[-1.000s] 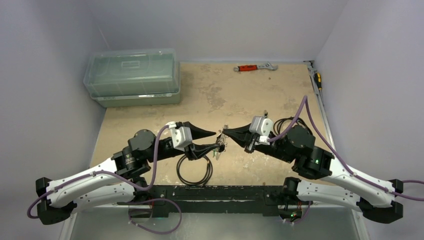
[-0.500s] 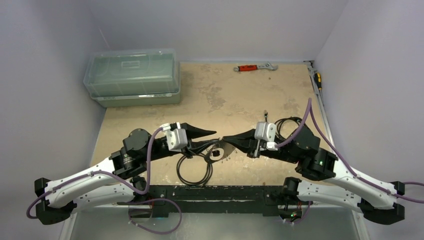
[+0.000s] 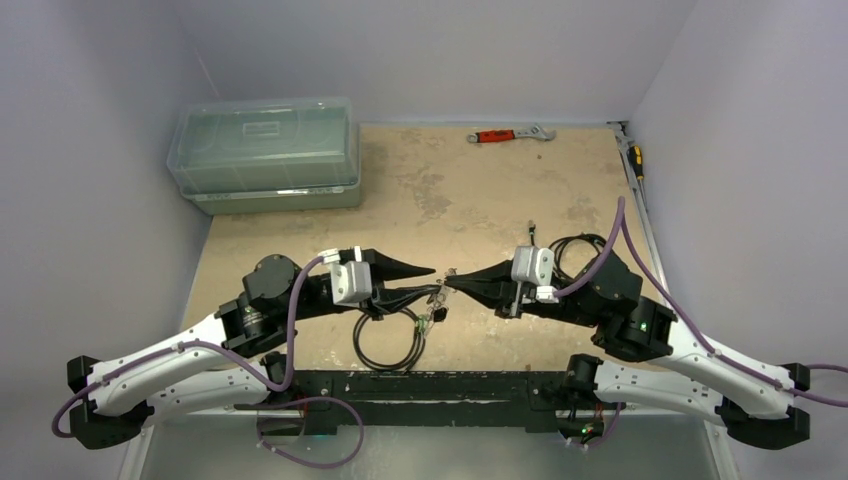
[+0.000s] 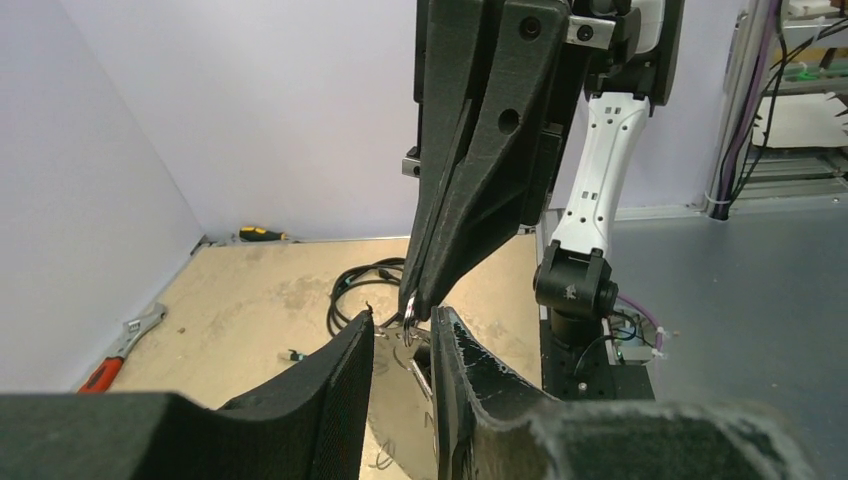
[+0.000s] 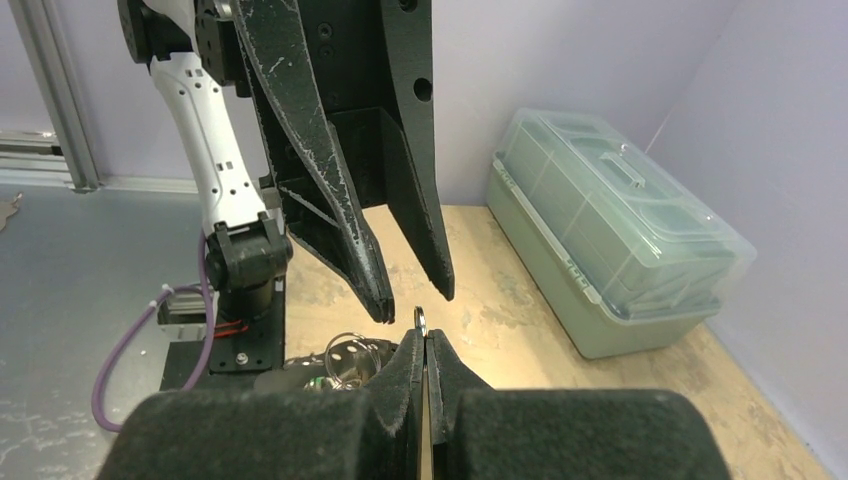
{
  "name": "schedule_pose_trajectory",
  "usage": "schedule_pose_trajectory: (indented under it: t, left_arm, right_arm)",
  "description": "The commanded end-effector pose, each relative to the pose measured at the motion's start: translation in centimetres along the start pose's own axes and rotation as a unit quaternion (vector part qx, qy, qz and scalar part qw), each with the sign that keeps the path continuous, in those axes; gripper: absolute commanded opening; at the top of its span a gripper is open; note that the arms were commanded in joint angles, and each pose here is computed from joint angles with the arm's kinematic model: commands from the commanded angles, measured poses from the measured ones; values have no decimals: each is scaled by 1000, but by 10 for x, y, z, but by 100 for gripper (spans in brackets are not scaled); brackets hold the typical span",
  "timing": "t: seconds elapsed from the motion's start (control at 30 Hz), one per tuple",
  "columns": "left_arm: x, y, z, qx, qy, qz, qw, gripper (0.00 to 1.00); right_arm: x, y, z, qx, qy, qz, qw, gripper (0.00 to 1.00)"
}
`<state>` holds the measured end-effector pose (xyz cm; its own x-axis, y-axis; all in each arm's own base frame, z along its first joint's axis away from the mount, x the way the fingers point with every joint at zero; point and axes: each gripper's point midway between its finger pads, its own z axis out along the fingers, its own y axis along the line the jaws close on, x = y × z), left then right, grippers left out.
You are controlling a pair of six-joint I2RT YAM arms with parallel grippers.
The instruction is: Put the keys on the keyring
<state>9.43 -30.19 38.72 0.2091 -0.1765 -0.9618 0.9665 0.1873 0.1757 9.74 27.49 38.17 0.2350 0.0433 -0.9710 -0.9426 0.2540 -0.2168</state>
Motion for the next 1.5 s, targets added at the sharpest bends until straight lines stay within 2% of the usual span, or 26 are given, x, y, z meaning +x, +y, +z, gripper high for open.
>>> schedule_pose_trajectory:
  t: [0.0, 0.4, 0.5, 0.63, 0.83, 0.9, 1.0, 1.07, 1.27, 1.47]
  left_arm:
    - [-20, -5, 0, 18, -20, 9, 1000, 26]
    - [-7, -4, 8, 19, -5, 7, 1000, 20]
    - [-5, -5, 10, 23, -3, 5, 1000, 15]
    - [0, -6, 13, 29, 2, 1, 1000, 0]
    - [-2, -7, 14, 31, 16, -11, 999, 0]
    - [-2, -4, 13, 24, 29, -15, 999, 0]
    - [-2, -3, 7, 22, 63, -21, 998, 0]
    - [-6, -2, 5, 22, 78, -20, 996, 0]
    - [5, -1, -2, 34, 160, -8, 986, 0]
    - [16, -2, -7, 46, 206, -1, 977, 0]
  right_arm:
    - [-19, 0, -4, 0, -34, 0, 999, 0]
    - [-25, 9, -6, -25, -47, 1, 999, 0]
    - [-27, 13, -7, -35, -51, 2, 998, 0]
    - [-27, 19, -6, -52, -53, 4, 997, 0]
    - [-22, 25, -2, -72, -34, 10, 997, 0]
    - [-21, 24, -2, -69, -27, 11, 997, 13]
    - [-17, 24, -2, -72, -13, 15, 997, 39]
    - [-14, 24, 0, -71, -3, 17, 997, 48]
    - [-4, 9, 1, -38, 49, 9, 998, 55]
    - [5, 12, 4, -58, 94, 2, 994, 52]
